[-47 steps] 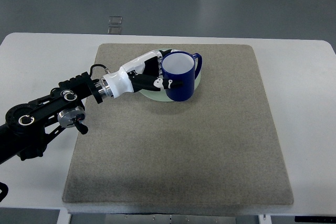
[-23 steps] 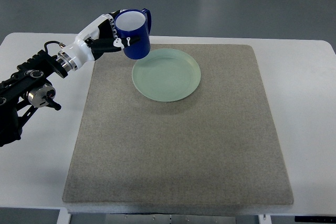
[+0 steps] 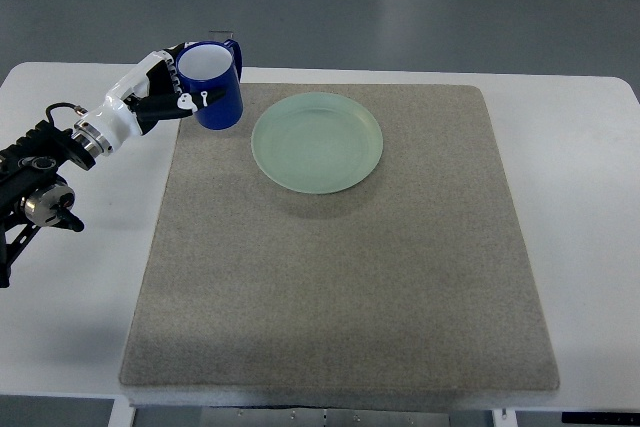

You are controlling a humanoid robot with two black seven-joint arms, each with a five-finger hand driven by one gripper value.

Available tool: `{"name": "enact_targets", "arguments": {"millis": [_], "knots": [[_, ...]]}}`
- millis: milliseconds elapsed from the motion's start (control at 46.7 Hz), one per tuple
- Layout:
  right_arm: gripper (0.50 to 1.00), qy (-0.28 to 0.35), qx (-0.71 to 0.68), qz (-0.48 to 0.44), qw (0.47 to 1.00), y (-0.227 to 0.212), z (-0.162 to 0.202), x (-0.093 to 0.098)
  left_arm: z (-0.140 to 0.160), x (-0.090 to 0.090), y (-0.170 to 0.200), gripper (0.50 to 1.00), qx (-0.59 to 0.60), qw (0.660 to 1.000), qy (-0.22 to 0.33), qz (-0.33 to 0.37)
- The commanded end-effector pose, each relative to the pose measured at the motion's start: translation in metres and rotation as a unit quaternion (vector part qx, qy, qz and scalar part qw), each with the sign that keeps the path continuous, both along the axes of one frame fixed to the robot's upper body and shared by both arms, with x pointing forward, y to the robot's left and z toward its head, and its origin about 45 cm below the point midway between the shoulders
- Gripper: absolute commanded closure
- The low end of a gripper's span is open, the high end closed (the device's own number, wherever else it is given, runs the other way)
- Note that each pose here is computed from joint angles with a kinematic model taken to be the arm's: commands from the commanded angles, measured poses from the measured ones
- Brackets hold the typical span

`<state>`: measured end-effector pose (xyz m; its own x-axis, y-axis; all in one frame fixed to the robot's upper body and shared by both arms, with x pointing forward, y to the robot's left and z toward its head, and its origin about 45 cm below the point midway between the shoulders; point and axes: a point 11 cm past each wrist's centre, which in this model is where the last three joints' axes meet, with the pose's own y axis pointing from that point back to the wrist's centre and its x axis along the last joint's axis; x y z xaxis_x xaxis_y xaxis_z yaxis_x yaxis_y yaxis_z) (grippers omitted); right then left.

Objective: Place cup left of plate with left hand
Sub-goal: 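Lower the blue mug onto the mat beside the plate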

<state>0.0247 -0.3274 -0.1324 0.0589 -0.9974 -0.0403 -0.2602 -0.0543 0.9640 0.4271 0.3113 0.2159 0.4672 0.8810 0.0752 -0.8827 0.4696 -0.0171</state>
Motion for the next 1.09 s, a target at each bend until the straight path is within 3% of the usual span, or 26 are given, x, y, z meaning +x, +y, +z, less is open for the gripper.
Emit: {"name": "enact_targets", "arguments": {"millis": [0, 257, 599, 663, 1070], "knots": [[0.568, 0.0, 0.0, 0.0, 1.0, 0.0, 0.0, 0.0, -0.009, -0.004, 0.004, 0.769, -0.002, 1.0, 0.005, 0.007], [0.568, 0.0, 0.0, 0.0, 1.0, 0.0, 0.0, 0.0, -0.031, -0.011, 0.018, 0.744, 0.009, 0.999, 0.03, 0.027], [0.568, 0.0, -0.001, 0.0, 1.0, 0.0, 0.0, 0.0, -0.035, -0.011, 0.021, 0.724, 0.008, 0.999, 0.031, 0.034], [0.568, 0.0, 0.0, 0.0, 1.0, 0.0, 0.0, 0.0, -0.038, -0.011, 0.02, 0.688, 0.009, 0.999, 0.034, 0.039], [0.568, -0.001, 0.0, 0.0, 1.0, 0.0, 0.0, 0.0, -0.048, -0.013, 0.011, 0.677, 0.013, 0.998, 0.043, 0.036]]}}
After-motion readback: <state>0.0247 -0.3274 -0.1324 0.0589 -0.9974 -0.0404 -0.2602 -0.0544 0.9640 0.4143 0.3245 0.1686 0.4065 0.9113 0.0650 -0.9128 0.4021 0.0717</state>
